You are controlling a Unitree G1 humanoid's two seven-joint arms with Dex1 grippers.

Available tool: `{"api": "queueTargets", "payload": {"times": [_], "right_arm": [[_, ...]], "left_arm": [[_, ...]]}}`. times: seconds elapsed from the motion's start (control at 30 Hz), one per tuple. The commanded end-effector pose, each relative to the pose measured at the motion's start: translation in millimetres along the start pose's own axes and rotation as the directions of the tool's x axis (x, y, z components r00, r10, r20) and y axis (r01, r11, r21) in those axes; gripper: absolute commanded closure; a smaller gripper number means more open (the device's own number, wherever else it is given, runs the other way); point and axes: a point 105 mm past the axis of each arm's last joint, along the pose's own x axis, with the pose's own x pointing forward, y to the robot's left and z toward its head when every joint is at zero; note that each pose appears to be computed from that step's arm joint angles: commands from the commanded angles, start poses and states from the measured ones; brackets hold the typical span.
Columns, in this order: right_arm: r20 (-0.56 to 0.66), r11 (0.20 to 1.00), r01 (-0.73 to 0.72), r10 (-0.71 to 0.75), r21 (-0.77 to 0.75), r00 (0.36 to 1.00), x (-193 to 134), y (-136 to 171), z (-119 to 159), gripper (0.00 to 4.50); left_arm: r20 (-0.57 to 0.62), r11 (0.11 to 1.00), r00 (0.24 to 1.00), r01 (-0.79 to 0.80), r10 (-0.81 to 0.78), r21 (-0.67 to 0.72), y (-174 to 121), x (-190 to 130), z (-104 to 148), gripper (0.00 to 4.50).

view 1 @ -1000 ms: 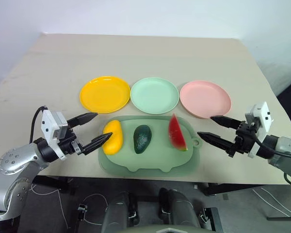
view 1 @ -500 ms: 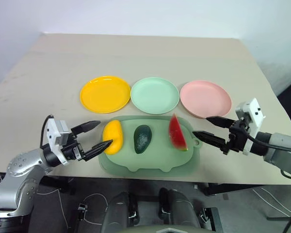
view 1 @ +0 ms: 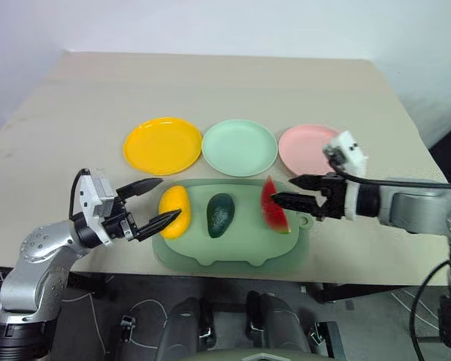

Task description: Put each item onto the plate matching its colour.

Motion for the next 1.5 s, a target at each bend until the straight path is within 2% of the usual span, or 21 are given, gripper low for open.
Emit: {"api": "queueTargets", "payload": {"times": [0.03, 0.37, 0.63, 0.8, 0.9, 1.07, 1.27, 1.5], "right_arm": [[-0.059, 0.998, 0.060, -0.060, 0.006, 0.996, 7.9, -5.8, -2.6, 0.00], [-0.149, 0.991, 0.120, -0.111, 0.055, 0.983, 24.0, -15.1, -8.7, 0.00], [-0.280, 0.974, 0.225, -0.213, 0.009, 0.936, 40.7, -28.6, -27.7, 0.00], [-0.318, 0.967, 0.253, -0.244, -0.012, 0.916, 45.3, -33.4, -34.3, 0.00], [-0.330, 0.965, 0.260, -0.258, -0.039, 0.908, 45.7, -34.8, -35.8, 0.63], [-0.331, 0.971, 0.224, -0.241, -0.089, 0.913, 45.7, -29.7, -34.8, 2.22], [-0.283, 0.976, 0.172, -0.203, -0.132, 0.937, 34.5, -22.3, -20.2, 2.22], [-0.072, 0.978, 0.193, -0.199, -0.082, 0.977, 1.7, -30.9, 43.7, 2.22]], "left_arm": [[0.018, 0.999, 1.000, 0.011, -0.011, 0.030, -1.8, 1.6, 3.7, 0.05], [0.023, 1.000, 1.000, 0.005, -0.006, 0.027, -2.6, 2.2, -4.7, 0.05], [0.037, 0.999, 0.999, 0.004, -0.005, 0.041, -8.2, -1.1, -8.7, 0.05], [0.037, 0.999, 0.999, 0.000, -0.002, 0.047, -12.4, -5.4, -7.2, 0.05], [0.033, 0.999, 0.999, -0.007, 0.005, 0.053, -12.3, -7.6, -6.0, 0.00], [0.032, 0.998, 0.999, -0.009, 0.007, 0.061, -16.9, -7.9, -3.5, 0.00], [0.024, 0.997, 1.000, -0.011, 0.009, 0.072, -21.7, -9.9, 2.4, 0.00], [0.021, 0.997, 1.000, -0.022, 0.020, 0.076, -11.3, -9.7, 5.9, 0.00]]}}
